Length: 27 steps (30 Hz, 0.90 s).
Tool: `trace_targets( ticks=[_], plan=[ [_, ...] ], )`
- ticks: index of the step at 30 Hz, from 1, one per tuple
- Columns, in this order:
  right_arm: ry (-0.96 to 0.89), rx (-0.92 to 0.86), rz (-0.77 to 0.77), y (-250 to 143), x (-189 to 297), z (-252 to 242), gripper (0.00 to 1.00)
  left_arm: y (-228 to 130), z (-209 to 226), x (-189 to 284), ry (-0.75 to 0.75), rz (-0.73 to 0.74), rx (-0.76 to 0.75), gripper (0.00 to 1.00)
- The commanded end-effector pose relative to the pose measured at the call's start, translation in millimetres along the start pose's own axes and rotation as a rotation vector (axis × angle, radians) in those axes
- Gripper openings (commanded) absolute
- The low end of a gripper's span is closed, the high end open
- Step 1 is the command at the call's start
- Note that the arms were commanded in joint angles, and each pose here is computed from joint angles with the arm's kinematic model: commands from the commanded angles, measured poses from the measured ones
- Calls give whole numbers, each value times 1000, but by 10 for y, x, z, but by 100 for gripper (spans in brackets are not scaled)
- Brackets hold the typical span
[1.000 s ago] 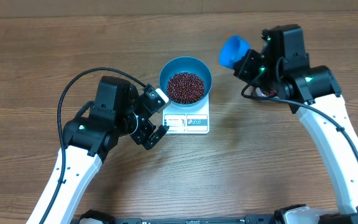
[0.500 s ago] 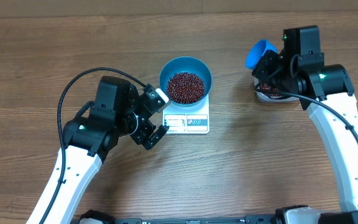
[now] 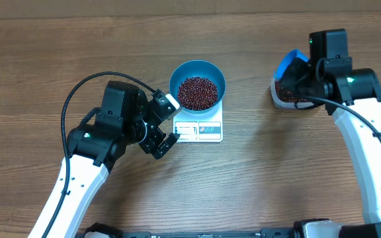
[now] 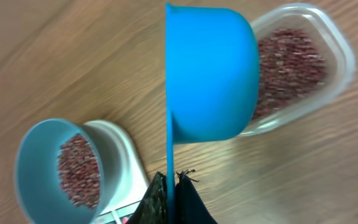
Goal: Scoop item into bowl and weigh 150g on scale
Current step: 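Lift the blue scoop out of the bowl and move it right, then lower the blue scoop into the clear bean tub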
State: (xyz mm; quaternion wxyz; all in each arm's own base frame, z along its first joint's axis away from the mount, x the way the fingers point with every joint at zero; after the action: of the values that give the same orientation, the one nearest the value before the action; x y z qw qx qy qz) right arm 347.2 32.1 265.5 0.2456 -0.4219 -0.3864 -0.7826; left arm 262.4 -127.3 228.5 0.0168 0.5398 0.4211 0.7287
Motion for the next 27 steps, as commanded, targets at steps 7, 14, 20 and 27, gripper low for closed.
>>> trace_targets(
  ticks=[7,14,20,27],
  plan=[
    [-65,232,-38,128,145,-189,4,-20,-26,-18,-7,6,12,99],
    [-226,364,-93,221,170,-370,4,-20,-26,-18,-7,6,12,99],
    [-348,394,-122,284,174,-496,4,-20,-26,-18,-7,6,12,100],
    [-429,456,-157,275,203,-468,4,-20,-26,-18,-7,6,12,100]
  ],
)
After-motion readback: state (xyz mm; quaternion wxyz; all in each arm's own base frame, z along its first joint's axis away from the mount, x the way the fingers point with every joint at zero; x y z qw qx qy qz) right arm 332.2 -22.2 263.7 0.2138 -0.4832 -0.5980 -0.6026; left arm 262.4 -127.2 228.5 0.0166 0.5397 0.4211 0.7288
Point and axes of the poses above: each gripper's point midway between its finger pads, its own x axis back along the fingers, its own z axis along the line the jaws close on, y = z × x, the point moved 5 cm from there along x, back along the fingers, and after that the axes turned 4 degrees about -x, right-handed, at the moved point
